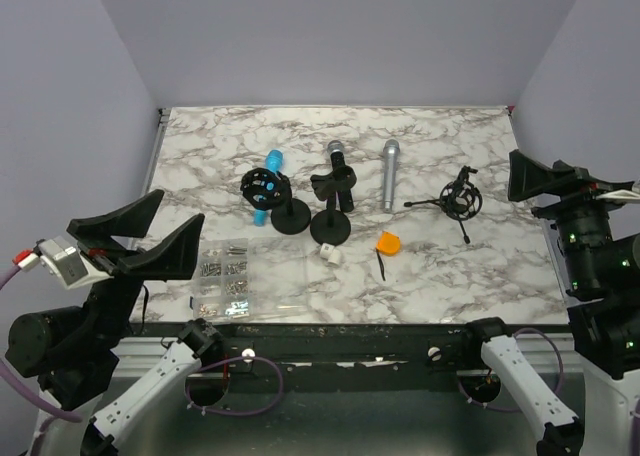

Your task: Remove the microphone from the stand

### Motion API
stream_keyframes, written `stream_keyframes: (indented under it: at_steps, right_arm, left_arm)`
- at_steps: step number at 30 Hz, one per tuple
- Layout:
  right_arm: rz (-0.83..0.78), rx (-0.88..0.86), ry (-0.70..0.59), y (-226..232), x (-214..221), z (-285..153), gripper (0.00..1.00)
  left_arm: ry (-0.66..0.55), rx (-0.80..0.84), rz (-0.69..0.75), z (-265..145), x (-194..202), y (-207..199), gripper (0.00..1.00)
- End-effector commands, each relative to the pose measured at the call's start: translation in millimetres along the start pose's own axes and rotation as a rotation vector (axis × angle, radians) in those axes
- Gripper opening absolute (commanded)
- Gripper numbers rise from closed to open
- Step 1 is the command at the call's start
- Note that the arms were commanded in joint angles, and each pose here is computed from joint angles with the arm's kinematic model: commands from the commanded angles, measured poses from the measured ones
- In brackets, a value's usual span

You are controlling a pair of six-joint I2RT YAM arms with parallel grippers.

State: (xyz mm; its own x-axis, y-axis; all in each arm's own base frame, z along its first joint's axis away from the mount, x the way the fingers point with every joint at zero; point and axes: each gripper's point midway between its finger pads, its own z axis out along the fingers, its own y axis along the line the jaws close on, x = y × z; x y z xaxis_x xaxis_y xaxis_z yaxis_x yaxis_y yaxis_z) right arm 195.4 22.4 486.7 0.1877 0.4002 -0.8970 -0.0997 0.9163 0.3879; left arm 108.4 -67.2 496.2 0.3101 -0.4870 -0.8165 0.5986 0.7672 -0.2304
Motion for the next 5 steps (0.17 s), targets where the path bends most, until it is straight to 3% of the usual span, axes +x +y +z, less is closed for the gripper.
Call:
stream_keyframes:
  at_steps: [1, 5]
  right_arm:
    - [0.007, 0.025, -0.039, -7.8, -2.5, -9.9, 1.00]
    - [-0.001, 0.007, -0.042, -6.4, -1.3, -14.3, 1.00]
  left_arm:
    - [0.013, -0.058, -0.027, -14.0, 4.4, 11.3, 0.94]
    - [0.008, -0.054, -0.029, -12.1, 0.2, 9.8, 0.94]
